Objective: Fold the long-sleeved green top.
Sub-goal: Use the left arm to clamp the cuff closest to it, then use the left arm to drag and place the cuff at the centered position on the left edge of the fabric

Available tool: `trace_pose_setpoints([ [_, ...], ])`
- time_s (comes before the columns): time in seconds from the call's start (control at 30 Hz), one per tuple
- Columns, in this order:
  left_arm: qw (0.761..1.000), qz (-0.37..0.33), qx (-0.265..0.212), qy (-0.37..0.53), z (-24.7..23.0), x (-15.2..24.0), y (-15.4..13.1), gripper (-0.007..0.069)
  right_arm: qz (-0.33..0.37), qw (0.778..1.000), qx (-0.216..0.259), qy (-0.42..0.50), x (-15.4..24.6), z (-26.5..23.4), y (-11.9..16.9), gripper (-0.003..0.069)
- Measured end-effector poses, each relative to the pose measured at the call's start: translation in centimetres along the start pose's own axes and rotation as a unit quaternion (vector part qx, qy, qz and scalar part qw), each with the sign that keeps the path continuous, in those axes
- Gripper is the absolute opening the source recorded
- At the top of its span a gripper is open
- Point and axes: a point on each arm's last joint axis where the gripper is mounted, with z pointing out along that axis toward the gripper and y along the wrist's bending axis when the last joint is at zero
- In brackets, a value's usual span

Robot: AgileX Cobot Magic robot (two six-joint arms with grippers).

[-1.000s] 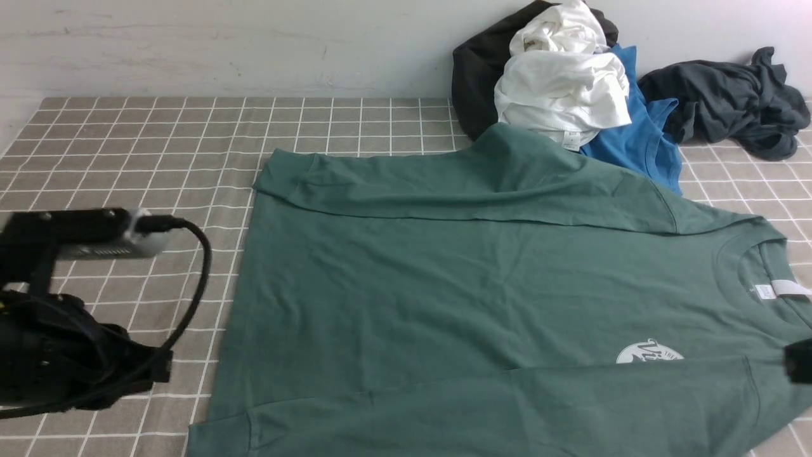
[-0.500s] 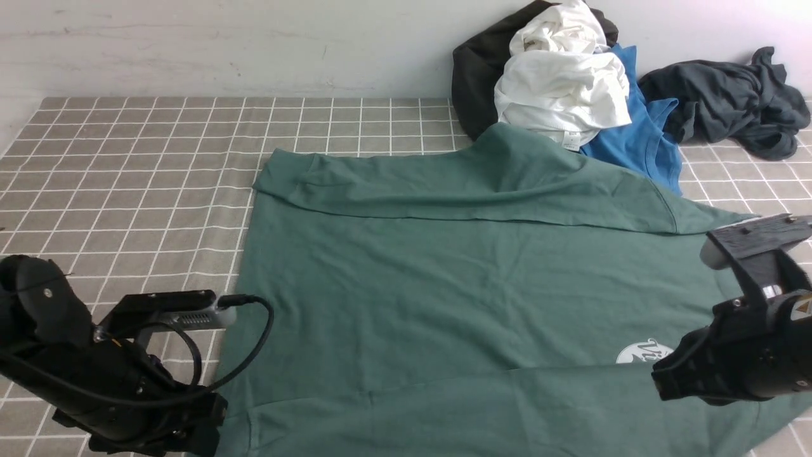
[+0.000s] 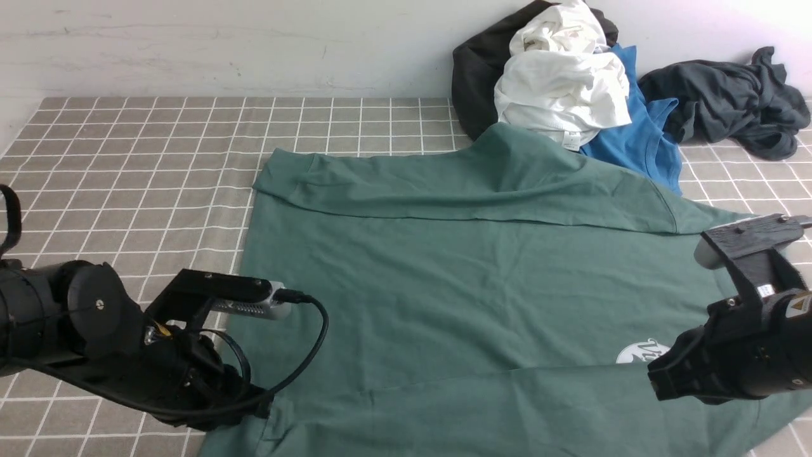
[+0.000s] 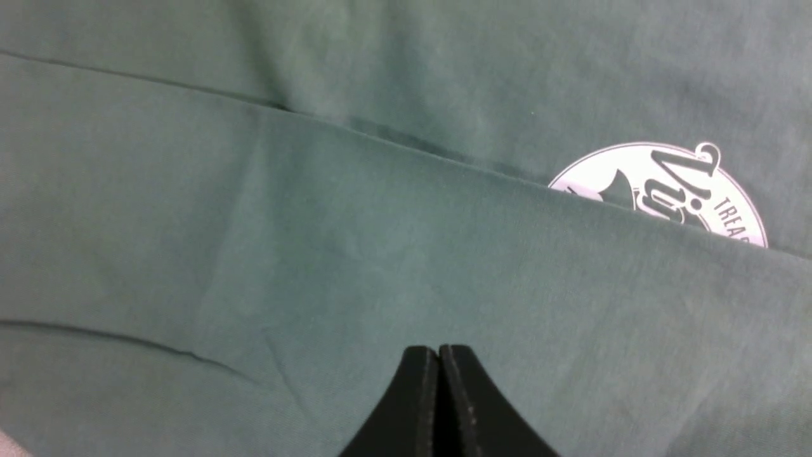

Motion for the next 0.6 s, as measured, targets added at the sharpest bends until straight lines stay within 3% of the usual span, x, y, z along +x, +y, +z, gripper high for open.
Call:
trace_pose_setpoints([
  [0.37,0.999,0.024,-0.018,0.026,-3.6,-0.7,-0.5,0.0033,-0.002,1.0,-0.001,0.0,0.0,0.0,0.0,-0.001],
  [0.6,0.995,0.054,-0.032,-0.08,-7.6,-6.3,-1.3,0.0033,-0.004,1.0,-0.001,-0.001,0.0,0.0,0.0,-0.001],
])
